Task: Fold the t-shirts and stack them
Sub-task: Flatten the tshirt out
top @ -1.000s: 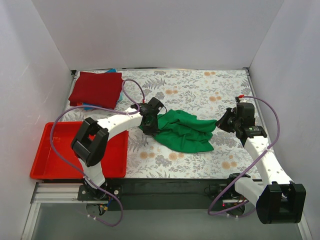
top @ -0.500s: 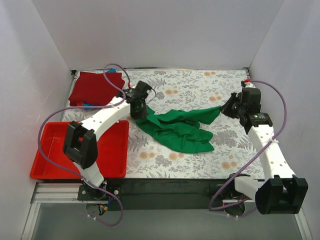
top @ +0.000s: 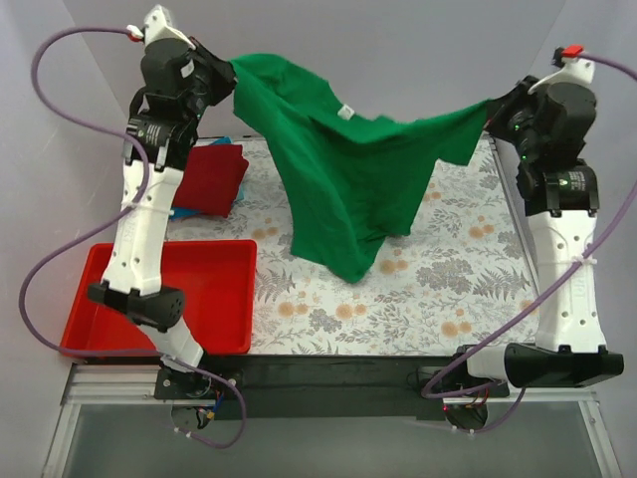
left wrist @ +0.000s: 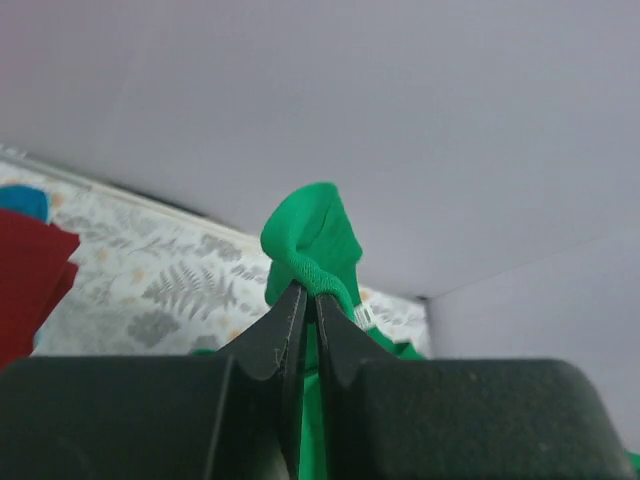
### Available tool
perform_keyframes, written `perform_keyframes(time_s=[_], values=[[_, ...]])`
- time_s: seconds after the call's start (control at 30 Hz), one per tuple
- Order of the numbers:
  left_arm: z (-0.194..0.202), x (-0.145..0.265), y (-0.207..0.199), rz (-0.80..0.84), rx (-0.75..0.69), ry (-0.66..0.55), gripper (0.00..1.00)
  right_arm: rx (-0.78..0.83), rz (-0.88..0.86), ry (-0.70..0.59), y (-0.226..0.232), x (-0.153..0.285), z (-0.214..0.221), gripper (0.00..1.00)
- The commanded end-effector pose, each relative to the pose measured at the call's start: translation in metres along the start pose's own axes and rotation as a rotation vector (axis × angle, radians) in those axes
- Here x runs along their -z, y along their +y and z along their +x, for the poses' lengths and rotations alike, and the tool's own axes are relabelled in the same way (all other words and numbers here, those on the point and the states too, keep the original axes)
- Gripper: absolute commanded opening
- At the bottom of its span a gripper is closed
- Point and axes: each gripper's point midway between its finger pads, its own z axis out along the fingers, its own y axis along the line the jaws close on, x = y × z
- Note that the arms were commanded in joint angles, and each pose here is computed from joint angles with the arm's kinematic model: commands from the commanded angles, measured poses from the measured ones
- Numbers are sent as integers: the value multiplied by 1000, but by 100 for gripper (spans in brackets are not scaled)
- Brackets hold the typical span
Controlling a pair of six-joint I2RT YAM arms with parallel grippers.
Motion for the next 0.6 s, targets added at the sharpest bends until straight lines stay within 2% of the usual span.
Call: perform_keyframes(time_s=[0.0, 0.03, 0.1, 0.13, 0.37, 0.47, 0.53, 0.57], values=[[-49, 43, -37, 180, 53, -156, 0, 44, 33, -263, 11, 48, -92, 1], [-67, 73, -47, 238, 58, -210, 0, 49, 40, -298, 11, 56, -103, 1], [-66, 82, -47, 281, 60, -239, 0, 64, 62, -393, 13, 83, -134, 1], [-77, 106, -51, 311, 56, -277, 0, 67, 73, -422, 13, 91, -142, 1], [-81, 146, -60, 404, 22, -286, 0, 101, 135, -671, 15, 149, -210, 1], [-72, 154, -74, 487, 27, -228, 0, 139, 188, -723, 10, 143, -226, 1], [-59, 148, -75, 504, 52, -176, 0, 175, 229, -717, 4, 117, -226, 1], [-40, 138, -71, 501, 66, -113, 0, 192, 244, -684, 0, 91, -219, 1]])
